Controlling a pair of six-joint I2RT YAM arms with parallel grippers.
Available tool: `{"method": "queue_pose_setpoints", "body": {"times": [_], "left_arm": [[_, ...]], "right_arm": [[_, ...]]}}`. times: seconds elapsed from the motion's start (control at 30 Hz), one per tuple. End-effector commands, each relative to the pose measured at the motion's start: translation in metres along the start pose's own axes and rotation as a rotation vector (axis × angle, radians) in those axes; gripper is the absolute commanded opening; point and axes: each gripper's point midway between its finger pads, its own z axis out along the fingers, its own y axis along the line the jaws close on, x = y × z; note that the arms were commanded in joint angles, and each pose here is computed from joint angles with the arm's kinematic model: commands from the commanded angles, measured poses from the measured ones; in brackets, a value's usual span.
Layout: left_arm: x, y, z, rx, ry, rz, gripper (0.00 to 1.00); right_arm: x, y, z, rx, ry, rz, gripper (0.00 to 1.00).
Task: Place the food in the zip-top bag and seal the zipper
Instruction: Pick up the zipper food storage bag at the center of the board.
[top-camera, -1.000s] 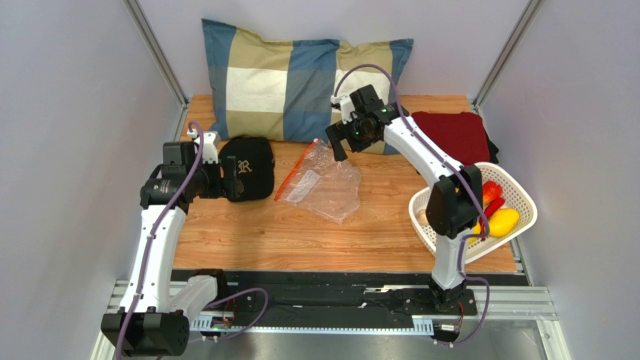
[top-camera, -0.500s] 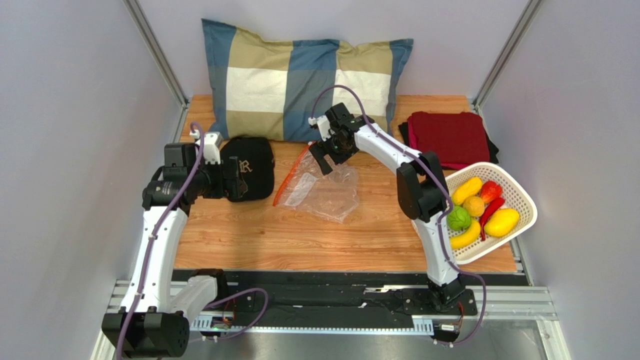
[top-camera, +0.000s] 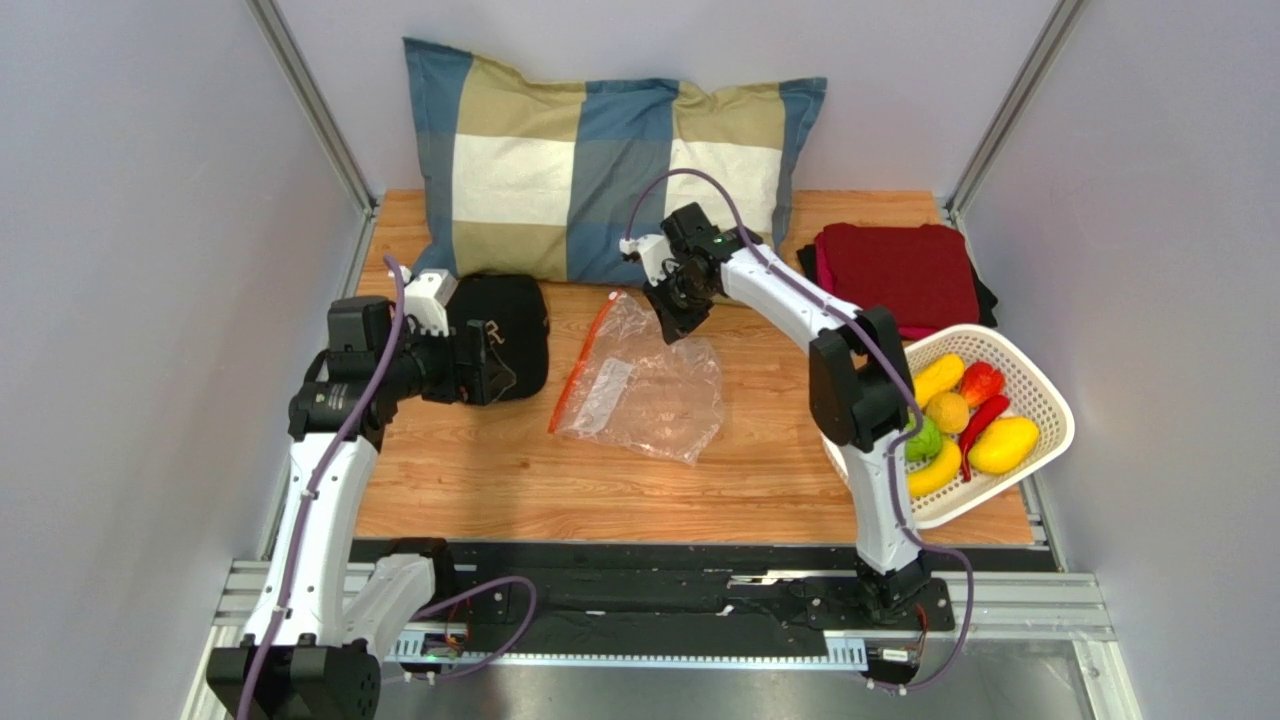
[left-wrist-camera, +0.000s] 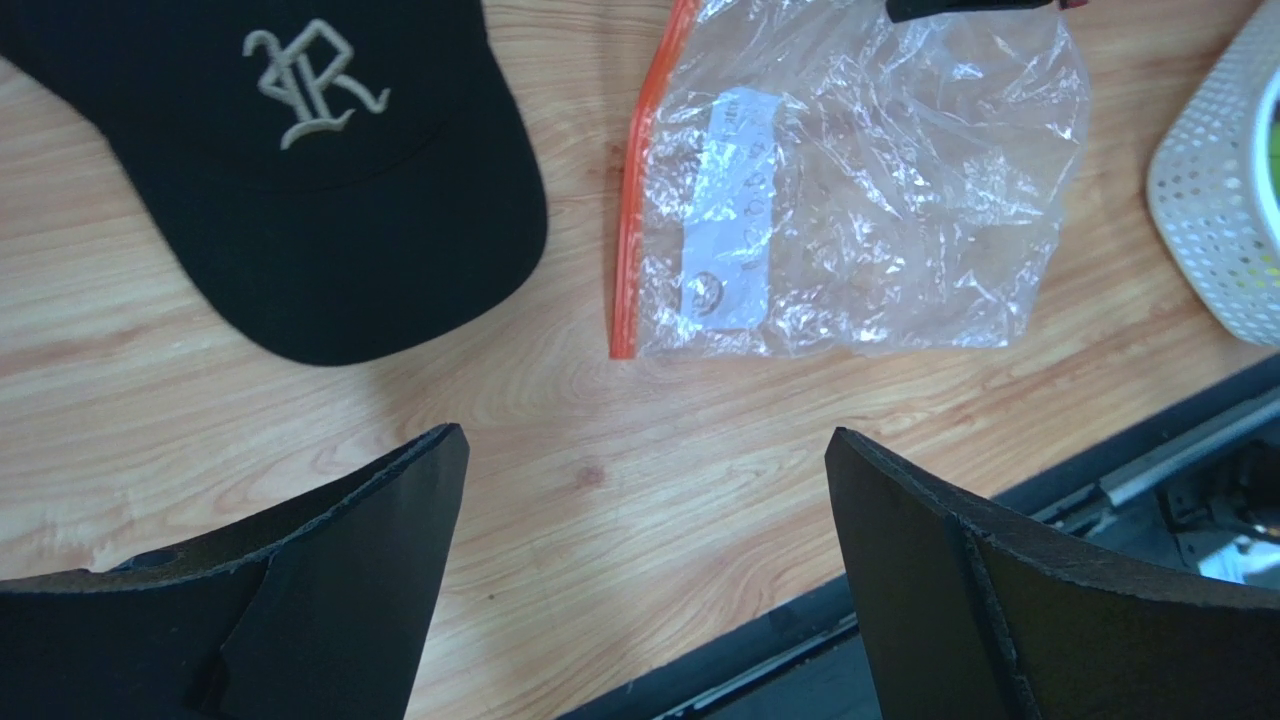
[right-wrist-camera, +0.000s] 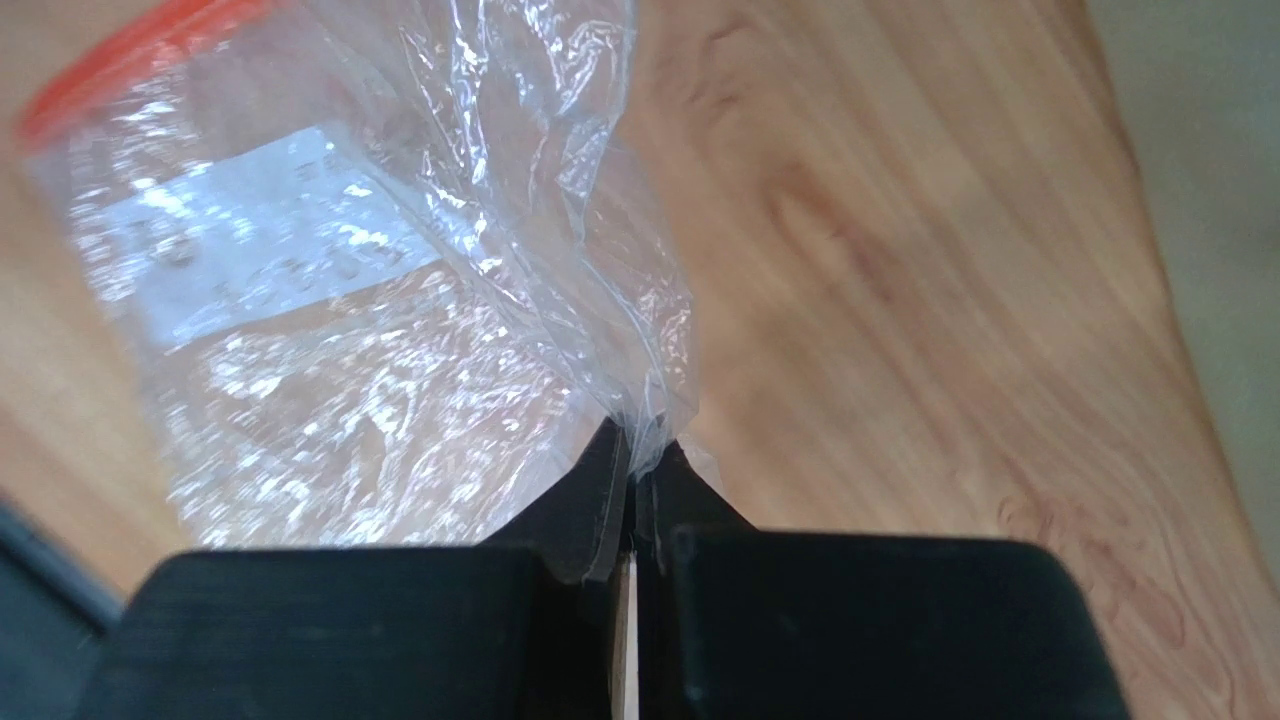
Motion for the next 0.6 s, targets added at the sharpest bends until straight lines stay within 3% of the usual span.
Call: {"method": "queue_pose_setpoints", "body": {"times": [0.0,0.17,0.4,0.53,0.57], "left_arm": [[-0.033,-0.025,-0.008,0.128,-0.078,0.064,0.99],[-0.044,-0.046,-0.011,0.243,-0.103,0.033,0.98],[-0.044,-0.106,-0.036,0.616,-0.116,-0.004,0.9],[-0.049,-0.116,-0.054,0.631,-0.198,0.104,0.89],[-0.056,-0.117,-0.062,0.61,-0.252,0.215,0.89]], "right_arm": [[-0.04,0.056,-0.098,-0.188,-0.221,-0.105,0.0],[-0.038,0.102,-0.161,-0.362,-0.333,-0.24,0.0],[-0.039,0.127,-0.204,-0.481,-0.415,-0.304,0.0],[-0.038,0.131,-0.215,-0.572,-0.426,-0.272,0.0],[-0.039,0.133,-0.218,-0.592,-0.428,-0.272,0.0]]}}
